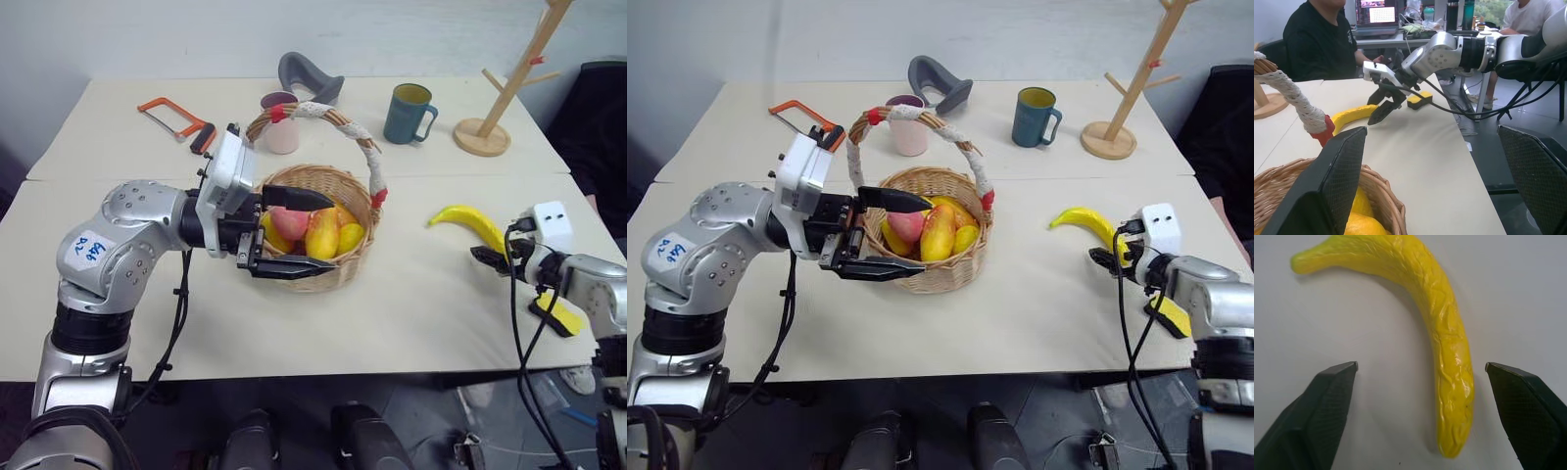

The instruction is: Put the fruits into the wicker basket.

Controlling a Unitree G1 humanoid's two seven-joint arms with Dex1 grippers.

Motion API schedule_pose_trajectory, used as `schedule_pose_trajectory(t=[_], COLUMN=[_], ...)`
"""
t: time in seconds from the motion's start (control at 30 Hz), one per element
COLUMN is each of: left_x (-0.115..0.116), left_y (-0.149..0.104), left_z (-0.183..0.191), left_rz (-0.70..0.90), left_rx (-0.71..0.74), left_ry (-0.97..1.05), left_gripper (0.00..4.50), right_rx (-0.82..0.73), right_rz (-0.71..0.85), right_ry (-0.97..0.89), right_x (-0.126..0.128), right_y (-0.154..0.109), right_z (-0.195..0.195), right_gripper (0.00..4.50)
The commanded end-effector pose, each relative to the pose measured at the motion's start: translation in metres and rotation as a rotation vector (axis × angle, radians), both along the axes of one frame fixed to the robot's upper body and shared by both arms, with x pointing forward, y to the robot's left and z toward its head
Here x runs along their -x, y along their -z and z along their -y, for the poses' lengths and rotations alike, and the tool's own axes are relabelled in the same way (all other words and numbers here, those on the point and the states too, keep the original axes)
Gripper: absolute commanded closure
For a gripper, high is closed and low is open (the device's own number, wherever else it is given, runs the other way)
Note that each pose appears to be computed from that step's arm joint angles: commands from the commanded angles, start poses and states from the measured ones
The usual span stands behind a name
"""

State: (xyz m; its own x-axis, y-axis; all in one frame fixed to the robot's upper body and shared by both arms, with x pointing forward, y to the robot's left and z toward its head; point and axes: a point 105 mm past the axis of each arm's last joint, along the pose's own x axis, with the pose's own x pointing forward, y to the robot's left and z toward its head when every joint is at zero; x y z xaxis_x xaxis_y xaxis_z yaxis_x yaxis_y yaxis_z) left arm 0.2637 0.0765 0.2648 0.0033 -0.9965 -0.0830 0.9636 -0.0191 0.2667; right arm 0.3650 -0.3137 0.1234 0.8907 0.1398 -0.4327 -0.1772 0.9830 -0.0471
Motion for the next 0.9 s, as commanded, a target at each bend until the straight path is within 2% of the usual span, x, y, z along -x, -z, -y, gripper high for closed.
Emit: schedule_pose_trajectory(t=[0.03, 0.27, 0.47, 0.6, 0.67, 0.77, 0.9], left_x=[0.006, 0.003, -0.010, -0.010, -0.011, -0.014, -0.017], left_y=[-0.008, -0.008, 0.001, 0.004, 0.005, 0.006, 0.005], left_z=[-0.003, -0.009, -0.029, -0.048, -0.058, -0.066, -0.070], left_rz=[0.035, 0.032, -0.028, -0.054, -0.063, -0.065, -0.051], left_rx=[0.015, 0.014, 0.022, -0.001, -0.017, -0.030, -0.032], left_ry=[-0.006, -0.041, -0.144, -0.210, -0.242, -0.270, -0.289], left_gripper=[0.00, 0.00, 0.00, 0.00, 0.00, 0.00, 0.00], right_rx=[0.013, 0.010, -0.053, -0.174, -0.212, -0.240, -0.276], right_rz=[-0.002, 0.022, 0.048, 0.020, 0.029, 0.067, 0.109], right_ry=[0.003, -0.031, -0.170, -0.450, -0.542, -0.623, -0.677], right_x=[-0.001, 0.008, 0.056, 0.108, 0.121, 0.119, 0.098], right_y=[0.003, -0.001, -0.035, -0.072, -0.085, -0.095, -0.099], right_z=[0.008, 0.010, -0.007, -0.066, -0.093, -0.130, -0.185], right_gripper=[1.69, 4.05, 4.10, 4.10, 4.10, 4.10, 4.10])
